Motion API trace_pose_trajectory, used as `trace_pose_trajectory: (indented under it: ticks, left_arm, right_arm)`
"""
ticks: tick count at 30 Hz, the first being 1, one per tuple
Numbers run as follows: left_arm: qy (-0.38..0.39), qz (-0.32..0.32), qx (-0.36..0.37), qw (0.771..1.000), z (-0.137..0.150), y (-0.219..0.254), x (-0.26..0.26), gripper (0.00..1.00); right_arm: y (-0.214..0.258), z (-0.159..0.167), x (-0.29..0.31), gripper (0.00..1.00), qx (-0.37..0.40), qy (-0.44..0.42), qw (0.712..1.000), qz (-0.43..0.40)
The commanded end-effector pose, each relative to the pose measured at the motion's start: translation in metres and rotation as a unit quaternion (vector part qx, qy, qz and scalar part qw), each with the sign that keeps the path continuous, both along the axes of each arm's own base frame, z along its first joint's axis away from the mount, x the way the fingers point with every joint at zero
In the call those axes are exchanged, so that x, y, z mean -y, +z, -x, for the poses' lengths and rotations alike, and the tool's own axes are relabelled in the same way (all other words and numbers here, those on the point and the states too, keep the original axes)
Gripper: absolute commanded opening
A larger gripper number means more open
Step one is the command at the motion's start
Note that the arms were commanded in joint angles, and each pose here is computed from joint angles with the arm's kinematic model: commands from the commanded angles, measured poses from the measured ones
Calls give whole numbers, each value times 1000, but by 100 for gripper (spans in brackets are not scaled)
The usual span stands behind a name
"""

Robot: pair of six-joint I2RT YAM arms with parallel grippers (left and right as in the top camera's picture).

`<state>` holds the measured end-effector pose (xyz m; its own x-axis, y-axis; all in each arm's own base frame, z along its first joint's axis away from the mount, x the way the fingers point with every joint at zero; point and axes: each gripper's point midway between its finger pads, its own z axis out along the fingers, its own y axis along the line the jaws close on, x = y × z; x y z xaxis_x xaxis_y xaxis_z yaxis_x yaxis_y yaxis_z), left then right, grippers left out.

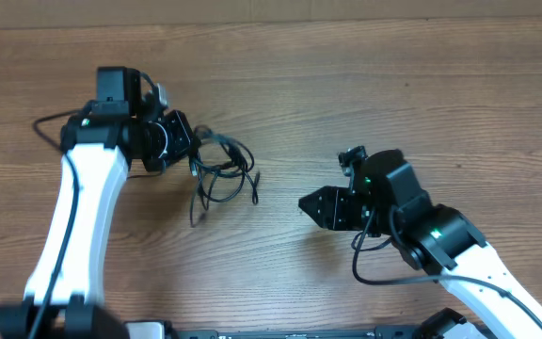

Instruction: Untangle cables

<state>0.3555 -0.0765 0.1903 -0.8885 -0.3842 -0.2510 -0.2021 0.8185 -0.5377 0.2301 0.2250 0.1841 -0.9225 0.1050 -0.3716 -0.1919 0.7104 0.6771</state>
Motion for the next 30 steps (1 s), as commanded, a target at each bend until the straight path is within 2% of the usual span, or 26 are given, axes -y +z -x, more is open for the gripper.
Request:
trace_pose_trajectory:
  ticks: [1,4,6,9,15,17,19,21,26,30]
  left_arm:
    - [-101,-37,111,988,12,44,23,4]
    - [-199,-31,174,964,31,67,55,4]
    - [-247,-21,201,948,43,78,73,4]
    - [-269,-7,221,937,50,88,85,4]
    - [-292,31,250,923,53,103,99,4]
    - [-298,41,252,920,55,105,102,4]
    - [-298,42,247,921,56,104,102,4]
    - [-298,43,240,923,58,102,101,4]
    - [-307,53,226,923,66,99,103,4]
    - [-353,100,244,898,81,111,117,4]
  right_arm:
    - [31,3,-15,45,28,41,997,-51]
    - [49,9,-29,47,42,83,991,-99]
    - [60,11,-35,57,55,101,986,-122]
    - [66,9,-37,68,48,93,985,-138]
    - [57,5,-40,66,-46,39,985,-160]
    - [54,1,-42,60,-50,34,985,-161]
    - [57,-4,-45,48,-38,36,985,-167]
    - [62,-10,-48,40,-21,37,983,-176]
    - [72,-30,-51,31,22,20,982,-187]
    - [64,-39,-51,18,23,3,984,-177]
